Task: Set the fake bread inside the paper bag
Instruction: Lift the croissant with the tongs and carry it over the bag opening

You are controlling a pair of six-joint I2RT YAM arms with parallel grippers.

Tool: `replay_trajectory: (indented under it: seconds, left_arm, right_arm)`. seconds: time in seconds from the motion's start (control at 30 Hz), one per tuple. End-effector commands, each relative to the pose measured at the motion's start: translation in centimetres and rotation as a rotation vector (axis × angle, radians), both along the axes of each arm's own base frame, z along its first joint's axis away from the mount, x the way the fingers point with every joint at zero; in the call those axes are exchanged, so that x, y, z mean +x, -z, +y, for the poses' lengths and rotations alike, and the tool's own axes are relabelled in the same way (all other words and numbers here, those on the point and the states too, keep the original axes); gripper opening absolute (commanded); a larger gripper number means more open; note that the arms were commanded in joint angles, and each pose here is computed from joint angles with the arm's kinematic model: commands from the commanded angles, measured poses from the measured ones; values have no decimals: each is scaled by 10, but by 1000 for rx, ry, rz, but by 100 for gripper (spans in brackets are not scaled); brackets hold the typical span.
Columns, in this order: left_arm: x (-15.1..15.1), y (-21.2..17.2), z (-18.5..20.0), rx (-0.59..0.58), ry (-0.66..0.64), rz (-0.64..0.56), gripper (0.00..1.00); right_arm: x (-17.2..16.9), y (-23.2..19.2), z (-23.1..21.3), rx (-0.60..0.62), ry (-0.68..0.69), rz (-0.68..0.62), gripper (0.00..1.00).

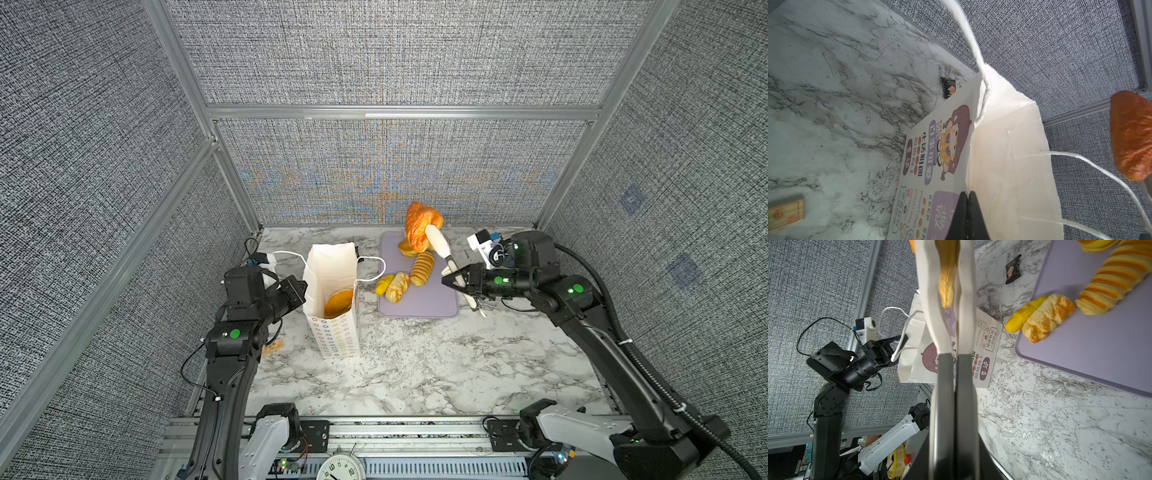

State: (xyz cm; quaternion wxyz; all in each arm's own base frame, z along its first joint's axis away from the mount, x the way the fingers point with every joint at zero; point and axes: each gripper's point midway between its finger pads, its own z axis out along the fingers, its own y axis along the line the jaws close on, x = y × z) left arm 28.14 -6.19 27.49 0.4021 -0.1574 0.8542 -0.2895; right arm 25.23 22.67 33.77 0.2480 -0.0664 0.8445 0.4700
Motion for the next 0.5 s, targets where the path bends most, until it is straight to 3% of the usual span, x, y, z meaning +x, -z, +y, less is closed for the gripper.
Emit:
replay_trajectory:
  seconds: [0.0,0.47]
  left_arm:
    - [2,-5,0,0,5,-24,2]
    - [1,-6,0,1,3,-28,2]
  right_arm:
    - [-3,-17,9,10,-31,-60,14]
    - [-31,-40,60,-59,-180,-154,14]
